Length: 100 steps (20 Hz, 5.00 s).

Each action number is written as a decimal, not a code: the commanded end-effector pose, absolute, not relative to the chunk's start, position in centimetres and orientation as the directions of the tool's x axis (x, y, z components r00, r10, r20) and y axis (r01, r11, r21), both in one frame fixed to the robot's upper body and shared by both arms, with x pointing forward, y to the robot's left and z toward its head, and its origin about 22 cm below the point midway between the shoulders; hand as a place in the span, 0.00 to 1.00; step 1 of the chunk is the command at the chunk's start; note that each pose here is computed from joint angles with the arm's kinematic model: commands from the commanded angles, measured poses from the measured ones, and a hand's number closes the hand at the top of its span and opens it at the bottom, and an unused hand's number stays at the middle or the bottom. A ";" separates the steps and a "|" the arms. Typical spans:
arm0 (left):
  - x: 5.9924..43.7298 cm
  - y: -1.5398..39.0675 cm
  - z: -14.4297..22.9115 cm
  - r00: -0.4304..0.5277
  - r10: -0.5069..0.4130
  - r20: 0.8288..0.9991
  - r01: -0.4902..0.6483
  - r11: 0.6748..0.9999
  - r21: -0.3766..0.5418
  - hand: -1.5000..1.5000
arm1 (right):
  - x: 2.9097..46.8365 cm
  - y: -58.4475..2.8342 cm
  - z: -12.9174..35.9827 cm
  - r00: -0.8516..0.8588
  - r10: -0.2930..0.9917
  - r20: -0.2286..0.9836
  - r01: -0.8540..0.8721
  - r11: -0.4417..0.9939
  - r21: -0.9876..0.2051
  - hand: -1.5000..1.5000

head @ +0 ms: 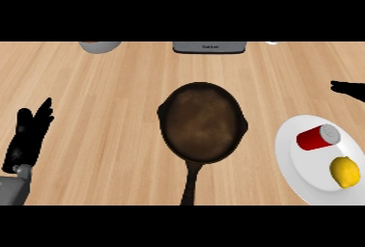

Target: Pick the can from the plate and place it in the pan

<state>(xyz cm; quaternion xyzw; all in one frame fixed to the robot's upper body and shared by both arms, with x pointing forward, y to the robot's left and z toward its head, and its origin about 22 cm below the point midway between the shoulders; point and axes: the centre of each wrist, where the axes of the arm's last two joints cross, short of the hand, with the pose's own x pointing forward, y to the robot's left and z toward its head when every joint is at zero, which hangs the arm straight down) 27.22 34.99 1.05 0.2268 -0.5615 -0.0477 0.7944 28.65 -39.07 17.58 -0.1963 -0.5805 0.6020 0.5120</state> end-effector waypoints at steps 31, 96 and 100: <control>27.5 34.4 0.8 0.373 -0.337 0.864 -0.186 0.885 0.426 0.50 | 30.0 -36.4 7.0 -0.365 0.913 0.183 -0.433 0.007 -0.901 0.00; 28.0 35.4 1.7 0.380 -0.324 0.867 -0.177 0.894 0.412 0.50 | 34.9 -17.3 9.7 -0.390 0.708 0.589 -0.112 0.598 -0.794 1.00; 27.4 33.8 0.6 0.353 -0.339 0.872 -0.168 0.894 0.416 0.50 | 36.9 -14.4 6.3 -0.354 0.734 0.580 -0.143 0.570 -0.809 1.00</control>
